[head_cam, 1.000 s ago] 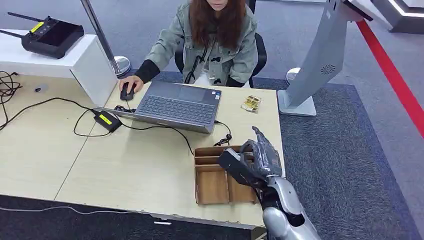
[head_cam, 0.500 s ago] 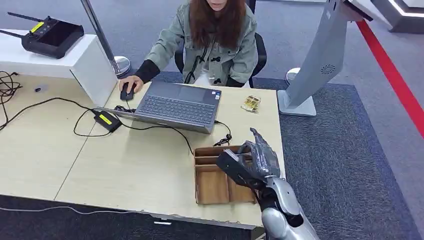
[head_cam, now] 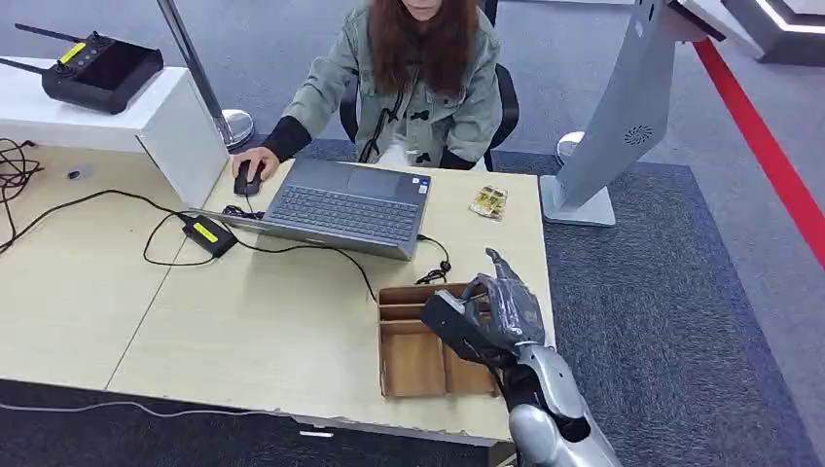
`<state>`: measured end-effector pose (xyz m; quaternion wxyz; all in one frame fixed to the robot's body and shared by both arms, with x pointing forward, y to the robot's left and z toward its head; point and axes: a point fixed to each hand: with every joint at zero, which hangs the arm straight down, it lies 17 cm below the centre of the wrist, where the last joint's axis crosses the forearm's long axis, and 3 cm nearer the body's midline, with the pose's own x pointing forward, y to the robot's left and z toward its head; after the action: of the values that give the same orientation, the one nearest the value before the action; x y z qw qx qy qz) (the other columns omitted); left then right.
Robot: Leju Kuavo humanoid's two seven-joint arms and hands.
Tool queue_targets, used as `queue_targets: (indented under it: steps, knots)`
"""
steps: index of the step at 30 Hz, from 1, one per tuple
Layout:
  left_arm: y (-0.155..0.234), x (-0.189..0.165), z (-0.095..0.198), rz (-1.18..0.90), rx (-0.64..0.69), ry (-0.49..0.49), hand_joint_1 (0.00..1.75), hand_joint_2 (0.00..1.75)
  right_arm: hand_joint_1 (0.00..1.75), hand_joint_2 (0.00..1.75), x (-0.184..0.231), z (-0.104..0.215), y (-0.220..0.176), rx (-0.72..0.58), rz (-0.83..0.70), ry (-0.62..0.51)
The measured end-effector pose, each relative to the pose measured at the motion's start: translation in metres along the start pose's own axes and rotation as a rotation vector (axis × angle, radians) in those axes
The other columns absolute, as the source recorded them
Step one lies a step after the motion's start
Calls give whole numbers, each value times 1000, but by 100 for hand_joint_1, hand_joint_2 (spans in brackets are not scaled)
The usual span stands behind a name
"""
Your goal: Pass the card to the sensor for recognition and then transmit it.
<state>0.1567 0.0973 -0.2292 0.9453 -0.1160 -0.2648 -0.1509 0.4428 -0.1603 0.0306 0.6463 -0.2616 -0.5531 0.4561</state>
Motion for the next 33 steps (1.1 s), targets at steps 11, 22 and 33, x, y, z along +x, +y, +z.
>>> queue_targets:
  steps: [11,22,33]
  knots:
    - [0,0,0,0,0,0,0,0,140,175,0,0,0,1,-4,0]
    - [0,1,0,0,0,-1,0,0,56,175,0,0,1,4,-3,0]
    - [0,2,0,0,-1,-3,0,0,72,175,1,0,3,8,-1,-2]
